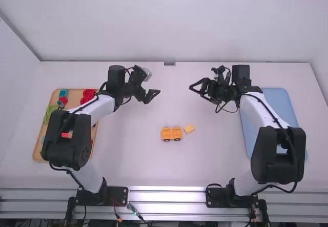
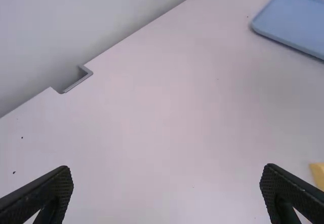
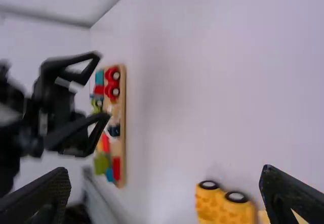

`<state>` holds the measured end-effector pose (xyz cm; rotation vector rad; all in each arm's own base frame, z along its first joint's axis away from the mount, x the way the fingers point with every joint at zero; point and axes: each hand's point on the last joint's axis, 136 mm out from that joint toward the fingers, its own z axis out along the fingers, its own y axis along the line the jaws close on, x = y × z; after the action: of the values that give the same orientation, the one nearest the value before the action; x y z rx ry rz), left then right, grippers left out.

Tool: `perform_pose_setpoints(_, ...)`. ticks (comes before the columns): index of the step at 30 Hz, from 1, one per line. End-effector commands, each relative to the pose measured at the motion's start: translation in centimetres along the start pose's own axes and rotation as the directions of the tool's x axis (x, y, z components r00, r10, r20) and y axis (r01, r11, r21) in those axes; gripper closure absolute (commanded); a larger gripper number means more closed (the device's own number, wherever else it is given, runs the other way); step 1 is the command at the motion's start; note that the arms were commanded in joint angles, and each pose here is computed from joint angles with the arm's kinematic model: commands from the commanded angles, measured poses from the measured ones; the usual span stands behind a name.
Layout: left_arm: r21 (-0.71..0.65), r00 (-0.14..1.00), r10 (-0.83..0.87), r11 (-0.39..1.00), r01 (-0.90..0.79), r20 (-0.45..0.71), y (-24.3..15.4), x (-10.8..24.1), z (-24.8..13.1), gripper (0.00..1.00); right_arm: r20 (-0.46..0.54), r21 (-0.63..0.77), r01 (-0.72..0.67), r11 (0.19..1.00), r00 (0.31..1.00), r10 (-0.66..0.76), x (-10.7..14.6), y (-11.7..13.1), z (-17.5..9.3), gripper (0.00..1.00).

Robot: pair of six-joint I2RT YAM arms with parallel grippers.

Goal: Assemble lego blocks to make yellow taxi

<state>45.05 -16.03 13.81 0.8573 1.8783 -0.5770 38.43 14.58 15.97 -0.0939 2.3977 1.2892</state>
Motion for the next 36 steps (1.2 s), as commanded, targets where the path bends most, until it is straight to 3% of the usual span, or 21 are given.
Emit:
perform_pose_setpoints(1, 0.065, 1.0, -0.007, 0.998, 0.006, 0.003, -1.0, 0.5, 0.1, 0.01, 0.035, -0.047, 0.596, 0.802, 0.803, -0.595, -0.3, 2.6, -0.9, 0.01)
perform_pose_setpoints(2, 0.075, 1.0, -0.008, 0.997, 0.008, 0.006, -1.2, 0.5, 0.0, 0.01, 0.03, -0.034, 0.651, 0.758, 0.759, -0.651, -0.2, 2.4, -0.8, 0.01)
perform_pose_setpoints(3, 0.093, 1.0, -0.009, 0.996, 0.008, 0.013, -1.5, 0.3, 0.0, 0.01, 0.005, 0.004, 0.759, 0.651, 0.651, -0.759, -0.2, 1.7, -0.6, 0.01)
perform_pose_setpoints(5, 0.103, 1.0, -0.008, 0.995, 0.005, 0.02, -1.6, 0.2, 0.0, 0.01, -0.045, 0.056, 0.839, 0.542, 0.544, -0.838, -0.4, 0.6, -0.4, 0.01)
perform_pose_setpoints(6, 0.107, 1.0, -0.008, 0.994, 0.006, 0.022, -1.7, 0.2, 0.0, 0.01, -0.054, 0.064, 0.848, 0.526, 0.529, -0.847, -0.5, 0.5, -0.4, 0.01)
perform_pose_setpoints(8, 0.151, 0.999, -0.017, 0.988, 0.013, 0.03, -2.5, 0.1, -0.1, 0.01, -0.081, 0.099, 0.912, 0.398, 0.406, -0.91, -1.3, 0.0, -0.3, 0.01)
perform_pose_setpoints(11, 0.213, 0.999, -0.041, 0.976, 0.034, 0.026, -3.7, 0.3, -0.3, 0.01, -0.112, 0.11, 0.95, 0.293, 0.305, -0.946, -1.5, -0.1, -0.1, 0.01)
perform_pose_setpoints(12, 0.227, 0.999, -0.048, 0.973, 0.042, 0.024, -4.0, 0.3, -0.4, 0.01, -0.124, 0.1, 0.958, 0.268, 0.279, -0.952, -1.3, -0.2, 0.1, 0.01)
perform_pose_setpoints(15, 0.262, 0.999, -0.053, 0.964, 0.048, 0.011, -4.9, 0.6, -0.3, 0.01, -0.167, -0.026, 0.996, 0.087, 0.082, -0.983, 1.5, -0.3, 0.5, 0.01)
perform_pose_setpoints(17, 0.269, 1.0, -0.021, 0.963, 0.02, 0.002, -5.1, 1.1, -0.4, 0.01, -0.163, -0.115, 0.993, 0.022, 0.003, -0.987, 3.6, -0.3, 0.5, 0.01)
perform_pose_setpoints(22, 0.315, 0.999, 0.045, 0.948, -0.043, 0.002, -6.1, 1.9, -0.7, 0.01, -0.092, -0.248, 0.968, -0.045, -0.07, -0.993, 6.7, -0.8, 0.1, 0.01)
perform_pose_setpoints(26, 0.383, 0.996, 0.082, 0.919, -0.092, 0.043, -7.5, 1.8, -1.2, 0.01, -0.052, -0.315, 0.949, -0.008, -0.026, -0.998, 8.3, -2.7, 1.1, 0.01)
perform_pose_setpoints(33, 0.393, 0.995, 0.09, 0.914, -0.103, 0.052, -7.7, 1.8, -1.3, 0.01, -0.057, -0.475, 0.878, -0.049, -0.086, -0.995, 12.3, -6.6, 3.6, 0.01)
perform_pose_setpoints(36, 0.405, 0.995, 0.084, 0.909, -0.101, 0.06, -7.9, 1.7, -1.4, 0.01, -0.096, -0.49, 0.871, 0.019, -0.033, -0.995, 12.7, -8.6, 5.5, 0.01)
